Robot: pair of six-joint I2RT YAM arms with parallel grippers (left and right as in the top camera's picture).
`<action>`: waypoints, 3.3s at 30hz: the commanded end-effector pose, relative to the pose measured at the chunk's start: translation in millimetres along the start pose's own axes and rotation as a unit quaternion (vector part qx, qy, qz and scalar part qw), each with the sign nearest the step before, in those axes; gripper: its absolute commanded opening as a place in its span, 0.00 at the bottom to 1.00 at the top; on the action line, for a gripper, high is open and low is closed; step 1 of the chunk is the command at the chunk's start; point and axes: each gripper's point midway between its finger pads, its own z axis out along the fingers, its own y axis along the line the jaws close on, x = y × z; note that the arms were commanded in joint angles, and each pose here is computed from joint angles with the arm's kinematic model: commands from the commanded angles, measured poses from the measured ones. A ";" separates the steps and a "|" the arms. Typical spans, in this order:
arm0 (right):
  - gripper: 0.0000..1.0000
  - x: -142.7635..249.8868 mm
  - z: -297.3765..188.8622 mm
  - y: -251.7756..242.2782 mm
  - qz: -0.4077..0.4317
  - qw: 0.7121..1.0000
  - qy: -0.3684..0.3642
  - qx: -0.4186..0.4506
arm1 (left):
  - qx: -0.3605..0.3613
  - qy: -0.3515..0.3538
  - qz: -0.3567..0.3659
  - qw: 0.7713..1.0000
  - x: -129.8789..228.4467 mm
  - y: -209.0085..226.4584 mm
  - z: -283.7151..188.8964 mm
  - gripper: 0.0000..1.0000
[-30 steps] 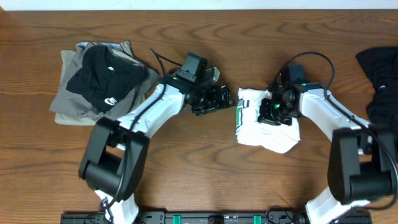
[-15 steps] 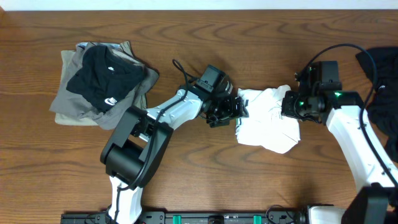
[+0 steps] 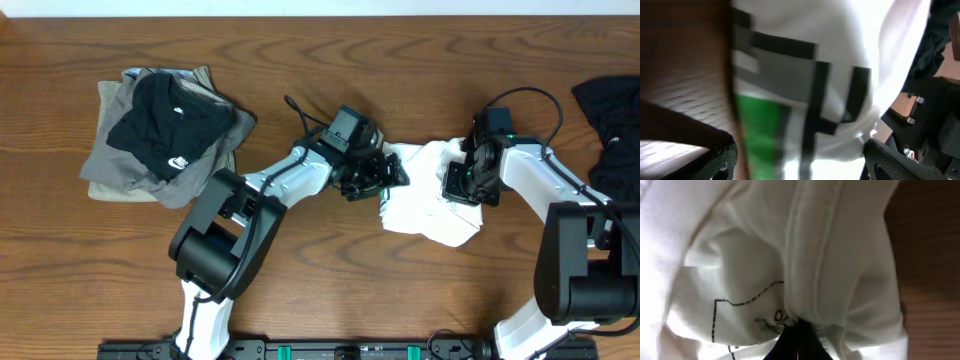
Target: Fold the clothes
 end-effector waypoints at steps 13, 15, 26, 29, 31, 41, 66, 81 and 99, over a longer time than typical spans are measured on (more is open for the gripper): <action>0.03 29.9 31.5 0.7 -0.003 0.997 0.071 -0.016 | 0.013 0.044 0.109 0.993 27.6 3.9 49.7 0.29; 0.04 32.3 25.1 3.1 -0.010 0.997 0.074 -0.026 | 0.035 0.064 0.188 0.979 36.9 -2.2 46.6 0.11; 0.06 9.9 -124.4 31.7 -0.082 0.985 -0.069 -0.138 | 0.028 0.015 0.322 0.946 19.2 -45.3 -68.5 0.06; 0.06 1.5 -176.6 41.7 -0.099 0.971 -0.159 -0.152 | 0.032 -0.065 0.331 0.941 -9.9 -62.1 -132.1 0.06; 0.06 -0.1 -203.9 46.3 -0.104 0.960 -0.206 -0.159 | 0.030 -0.116 0.328 0.937 -27.5 -64.4 -172.0 0.06; 0.03 7.3 -237.5 50.0 -0.083 0.946 -0.258 -0.176 | -0.043 -0.329 0.209 0.920 -93.1 28.6 -356.3 0.06; 0.02 10.2 -235.6 49.2 -0.072 0.949 -0.250 -0.178 | -0.258 -0.392 -0.145 0.871 -27.7 241.6 -496.9 0.98; 0.03 0.6 -242.5 52.0 -0.079 0.941 -0.273 -0.181 | -0.260 -0.404 0.089 0.872 -73.0 137.9 -479.4 0.14; 0.06 12.2 -234.5 48.7 -0.077 0.950 -0.246 -0.176 | -0.237 -0.277 0.055 0.929 -114.5 233.7 -383.2 0.72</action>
